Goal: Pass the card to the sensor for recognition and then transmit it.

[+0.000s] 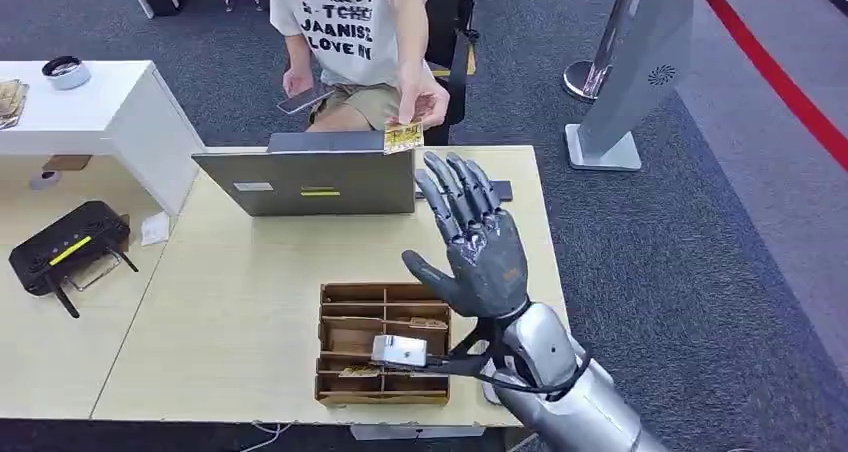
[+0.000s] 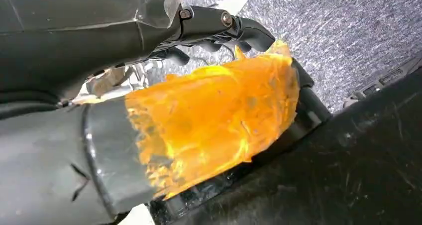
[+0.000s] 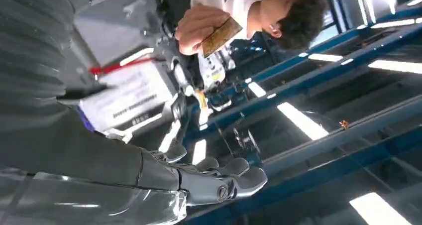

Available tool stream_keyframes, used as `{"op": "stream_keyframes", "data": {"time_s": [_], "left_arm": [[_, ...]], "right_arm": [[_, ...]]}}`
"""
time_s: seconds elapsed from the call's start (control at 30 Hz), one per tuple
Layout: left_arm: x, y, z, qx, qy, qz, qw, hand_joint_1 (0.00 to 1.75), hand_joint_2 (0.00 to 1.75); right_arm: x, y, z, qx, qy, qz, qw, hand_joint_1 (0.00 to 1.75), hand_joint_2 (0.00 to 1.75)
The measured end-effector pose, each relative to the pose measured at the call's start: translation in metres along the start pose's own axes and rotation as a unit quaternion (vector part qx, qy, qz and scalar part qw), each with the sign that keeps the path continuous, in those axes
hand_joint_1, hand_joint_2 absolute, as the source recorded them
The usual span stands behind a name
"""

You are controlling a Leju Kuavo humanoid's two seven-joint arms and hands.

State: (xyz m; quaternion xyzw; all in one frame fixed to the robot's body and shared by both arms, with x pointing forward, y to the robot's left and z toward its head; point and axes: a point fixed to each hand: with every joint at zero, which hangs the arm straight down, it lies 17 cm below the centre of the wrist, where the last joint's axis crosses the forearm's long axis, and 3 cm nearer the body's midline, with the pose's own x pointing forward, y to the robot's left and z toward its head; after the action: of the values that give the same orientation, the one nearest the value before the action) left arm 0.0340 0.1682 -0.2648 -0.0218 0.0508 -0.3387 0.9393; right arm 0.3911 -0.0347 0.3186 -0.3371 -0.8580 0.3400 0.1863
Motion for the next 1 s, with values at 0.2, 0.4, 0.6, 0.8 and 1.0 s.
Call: {"op": "stream_keyframes", "data": {"time_s": [0.2, 0.4, 0.6, 0.8, 1.0], "left_arm": [[0.001, 0.0, 0.001, 0.002, 0.0, -0.015, 1.0, 0.0, 0.0], [0.002, 0.0, 0.001, 0.003, 0.001, -0.027, 1.0, 0.0, 0.0], [0.002, -0.001, 0.002, 0.003, 0.002, -0.037, 0.999, 0.0, 0.0], [0.002, 0.0, 0.002, 0.004, 0.002, -0.042, 0.999, 0.0, 0.0], [0.003, 0.0, 0.002, 0.004, 0.002, -0.045, 0.999, 0.0, 0.0]], "right_arm": [[-0.011, 0.026, -0.009, 0.034, -0.012, 0.061, 0.997, 0.0, 1.75], [-0.02, 0.047, -0.016, 0.066, -0.025, 0.111, 0.991, 0.0, 1.75], [-0.028, 0.056, -0.024, 0.075, -0.027, 0.143, 0.986, 0.0, 1.75], [-0.032, 0.061, -0.032, 0.079, -0.029, 0.17, 0.982, 0.0, 1.75], [-0.041, 0.067, -0.04, 0.086, -0.026, 0.2, 0.976, 0.0, 1.75]]}}
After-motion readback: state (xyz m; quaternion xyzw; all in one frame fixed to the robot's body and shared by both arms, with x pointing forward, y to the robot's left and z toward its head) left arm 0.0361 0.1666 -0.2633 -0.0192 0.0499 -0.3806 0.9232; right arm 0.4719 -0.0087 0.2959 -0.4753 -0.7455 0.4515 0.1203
